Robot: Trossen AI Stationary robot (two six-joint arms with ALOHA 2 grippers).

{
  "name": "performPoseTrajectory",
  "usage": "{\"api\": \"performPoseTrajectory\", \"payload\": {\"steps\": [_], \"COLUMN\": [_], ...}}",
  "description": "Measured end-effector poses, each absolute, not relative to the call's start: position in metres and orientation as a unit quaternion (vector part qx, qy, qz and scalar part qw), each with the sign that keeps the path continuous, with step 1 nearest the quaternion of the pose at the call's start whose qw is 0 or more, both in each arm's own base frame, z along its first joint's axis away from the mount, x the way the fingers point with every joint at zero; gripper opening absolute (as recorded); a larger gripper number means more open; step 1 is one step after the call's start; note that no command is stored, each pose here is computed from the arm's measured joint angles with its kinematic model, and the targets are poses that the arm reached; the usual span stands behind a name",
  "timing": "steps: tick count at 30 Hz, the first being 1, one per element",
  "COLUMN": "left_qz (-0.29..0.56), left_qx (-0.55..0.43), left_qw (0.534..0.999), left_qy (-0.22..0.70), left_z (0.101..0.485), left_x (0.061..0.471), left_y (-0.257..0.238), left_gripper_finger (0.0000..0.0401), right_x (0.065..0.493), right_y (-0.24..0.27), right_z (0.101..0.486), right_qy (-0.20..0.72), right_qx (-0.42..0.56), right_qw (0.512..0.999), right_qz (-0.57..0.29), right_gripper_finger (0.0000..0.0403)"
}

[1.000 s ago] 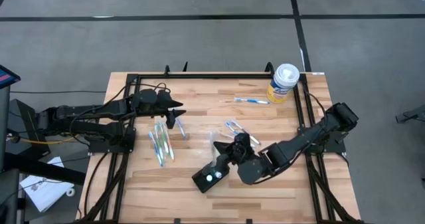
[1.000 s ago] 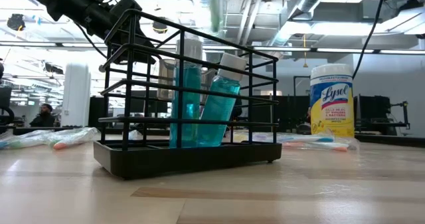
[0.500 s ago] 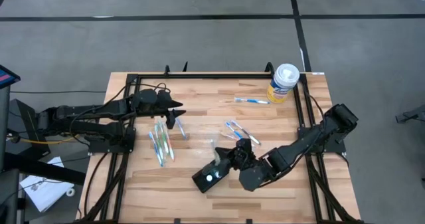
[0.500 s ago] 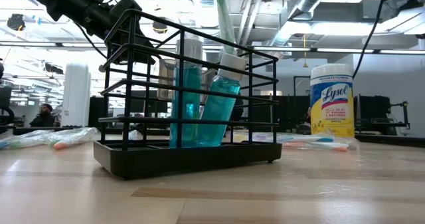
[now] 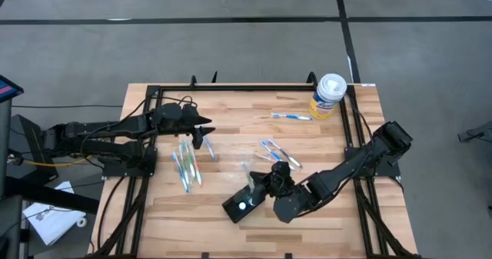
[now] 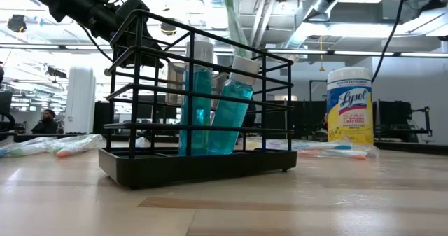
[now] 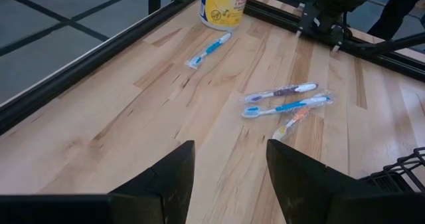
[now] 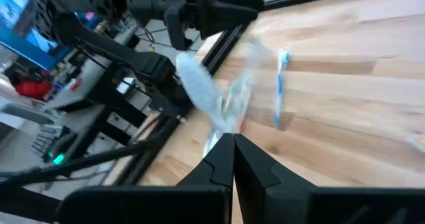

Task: Pick & Place toothbrushing station
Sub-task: Put the green toothbrush into the mesh organizer

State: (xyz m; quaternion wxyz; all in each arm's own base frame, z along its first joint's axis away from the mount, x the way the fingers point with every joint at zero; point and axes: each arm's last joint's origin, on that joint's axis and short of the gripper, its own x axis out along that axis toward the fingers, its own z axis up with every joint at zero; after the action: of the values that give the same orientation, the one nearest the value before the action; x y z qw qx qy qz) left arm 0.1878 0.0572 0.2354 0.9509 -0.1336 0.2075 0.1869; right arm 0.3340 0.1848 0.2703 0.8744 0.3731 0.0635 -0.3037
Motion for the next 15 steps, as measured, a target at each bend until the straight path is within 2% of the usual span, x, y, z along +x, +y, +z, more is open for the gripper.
{"api": "performPoseTrajectory", "payload": {"steps": [15], "left_qz": [0.186], "left_qx": [-0.131], "left_qw": [0.951], "left_qy": [0.208], "left_z": [0.235], "left_x": [0.188], "left_y": [0.057], "left_gripper_finger": [0.0182], "right_x": [0.342], "right_y": [0.185], "right_z": [0.257], "right_qy": [0.065], "right_qx": [0.381], "right_qw": [0.868], "right_qz": [-0.312], "right_gripper_finger": [0.0000]}}
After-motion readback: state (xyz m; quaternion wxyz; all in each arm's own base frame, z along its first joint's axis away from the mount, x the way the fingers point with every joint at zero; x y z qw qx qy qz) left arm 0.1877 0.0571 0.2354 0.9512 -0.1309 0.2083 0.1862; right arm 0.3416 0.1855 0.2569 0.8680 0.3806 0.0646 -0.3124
